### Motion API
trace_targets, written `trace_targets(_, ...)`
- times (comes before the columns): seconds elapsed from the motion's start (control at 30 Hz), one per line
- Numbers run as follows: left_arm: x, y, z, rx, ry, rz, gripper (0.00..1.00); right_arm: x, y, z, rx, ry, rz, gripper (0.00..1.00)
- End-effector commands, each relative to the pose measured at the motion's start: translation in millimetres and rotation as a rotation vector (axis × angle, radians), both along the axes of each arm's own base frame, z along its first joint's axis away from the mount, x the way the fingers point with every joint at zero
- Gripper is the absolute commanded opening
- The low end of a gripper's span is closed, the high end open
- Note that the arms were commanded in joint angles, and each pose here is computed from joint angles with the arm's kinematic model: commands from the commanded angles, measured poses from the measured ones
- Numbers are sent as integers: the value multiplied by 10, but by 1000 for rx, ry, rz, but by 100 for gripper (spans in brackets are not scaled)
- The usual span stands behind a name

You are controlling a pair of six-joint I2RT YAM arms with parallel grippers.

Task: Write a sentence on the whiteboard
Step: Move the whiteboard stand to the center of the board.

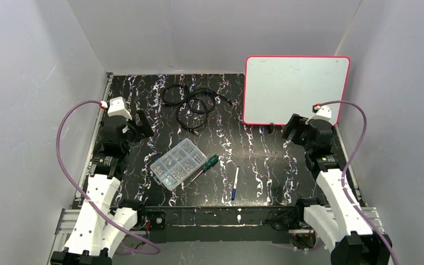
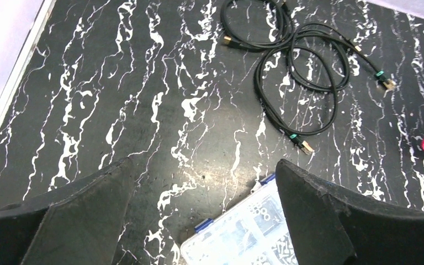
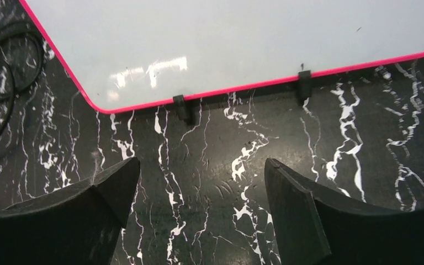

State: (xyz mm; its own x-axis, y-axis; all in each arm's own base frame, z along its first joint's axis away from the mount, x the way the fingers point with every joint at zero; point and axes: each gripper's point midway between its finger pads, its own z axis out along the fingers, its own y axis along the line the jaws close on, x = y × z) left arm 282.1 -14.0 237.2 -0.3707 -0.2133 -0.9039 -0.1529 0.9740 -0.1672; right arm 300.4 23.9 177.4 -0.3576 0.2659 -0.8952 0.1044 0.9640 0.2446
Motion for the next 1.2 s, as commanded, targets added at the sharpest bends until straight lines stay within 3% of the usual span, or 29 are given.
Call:
trace_targets(0.0,-10,80,16,7,33,54,98,164,139,2,-2,42,88,89)
trace_targets(0.4,14,-60,-53,-28,46,-14,98,526,459,-557,-85,228,115,65)
trace_targets(0.77,5,-173,-70,-30,38,-92,98,850,664,-851,-151,211,115,65)
trace_targets(1.17,12,-283,-97,-51,46,-152,99,1155,667,-1141,-207,235,93,52)
